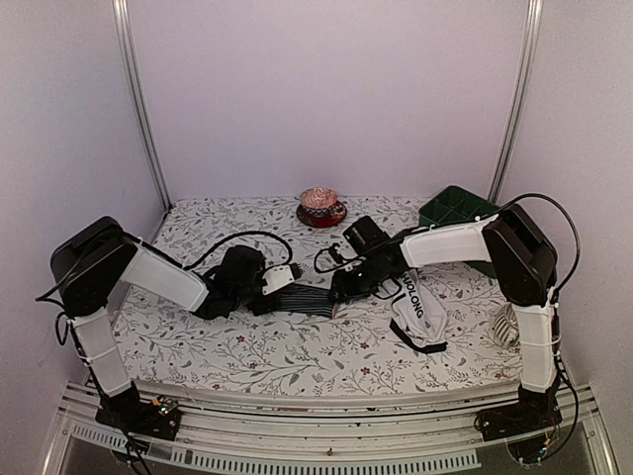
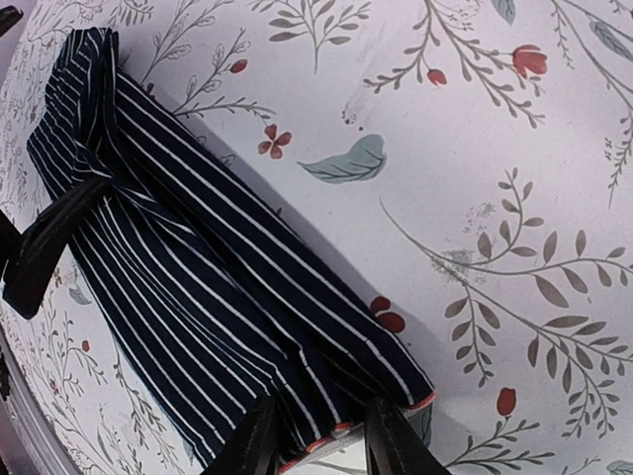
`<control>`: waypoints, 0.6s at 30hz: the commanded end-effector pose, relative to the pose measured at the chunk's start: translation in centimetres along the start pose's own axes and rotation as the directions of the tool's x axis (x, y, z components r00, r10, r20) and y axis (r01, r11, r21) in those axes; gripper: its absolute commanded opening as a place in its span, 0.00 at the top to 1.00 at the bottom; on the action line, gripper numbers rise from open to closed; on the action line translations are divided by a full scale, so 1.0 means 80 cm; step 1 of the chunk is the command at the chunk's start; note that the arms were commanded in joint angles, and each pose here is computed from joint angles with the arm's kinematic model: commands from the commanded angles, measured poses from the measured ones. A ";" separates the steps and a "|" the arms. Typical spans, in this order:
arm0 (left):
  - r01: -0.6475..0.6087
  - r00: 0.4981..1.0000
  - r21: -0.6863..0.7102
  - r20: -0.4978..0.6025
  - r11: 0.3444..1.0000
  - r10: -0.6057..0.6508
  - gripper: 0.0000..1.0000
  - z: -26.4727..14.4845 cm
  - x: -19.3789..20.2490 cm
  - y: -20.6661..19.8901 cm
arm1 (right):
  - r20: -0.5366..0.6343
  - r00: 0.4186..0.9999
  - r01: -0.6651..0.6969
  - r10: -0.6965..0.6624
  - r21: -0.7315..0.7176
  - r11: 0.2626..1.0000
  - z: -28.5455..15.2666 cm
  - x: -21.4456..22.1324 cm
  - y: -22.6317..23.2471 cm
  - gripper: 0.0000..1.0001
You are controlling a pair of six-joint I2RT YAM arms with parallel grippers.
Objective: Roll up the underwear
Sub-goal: Smooth out the underwear at the center of the board.
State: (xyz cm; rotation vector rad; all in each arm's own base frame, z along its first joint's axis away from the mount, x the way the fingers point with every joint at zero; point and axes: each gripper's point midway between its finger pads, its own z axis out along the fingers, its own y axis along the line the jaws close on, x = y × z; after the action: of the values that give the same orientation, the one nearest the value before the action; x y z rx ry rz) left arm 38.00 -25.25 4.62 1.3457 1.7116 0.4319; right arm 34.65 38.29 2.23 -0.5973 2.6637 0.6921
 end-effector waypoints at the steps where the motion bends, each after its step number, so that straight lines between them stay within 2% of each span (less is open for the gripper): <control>1: 0.025 0.995 -0.014 -0.097 1.000 -0.026 0.01 -0.001 0.023 0.019 | -0.063 0.998 -0.009 0.020 0.162 0.987 -0.013 0.021 -0.040 0.68; 13: 0.057 0.996 0.077 -0.068 0.995 -0.052 0.01 -0.016 -0.004 0.028 | 0.102 0.994 0.029 -0.041 0.115 0.993 -0.083 -0.047 0.003 0.58; 18: 0.120 0.990 0.040 -0.083 0.992 -0.116 0.02 -0.016 -0.009 0.062 | 0.176 0.983 0.045 -0.050 0.033 0.998 -0.109 -0.053 0.033 0.58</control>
State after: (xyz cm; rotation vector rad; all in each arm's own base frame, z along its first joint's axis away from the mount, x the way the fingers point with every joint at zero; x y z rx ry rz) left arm 38.45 -24.47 6.30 1.3605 1.8382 0.4038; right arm 35.68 36.41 8.08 -0.5720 2.5944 0.5653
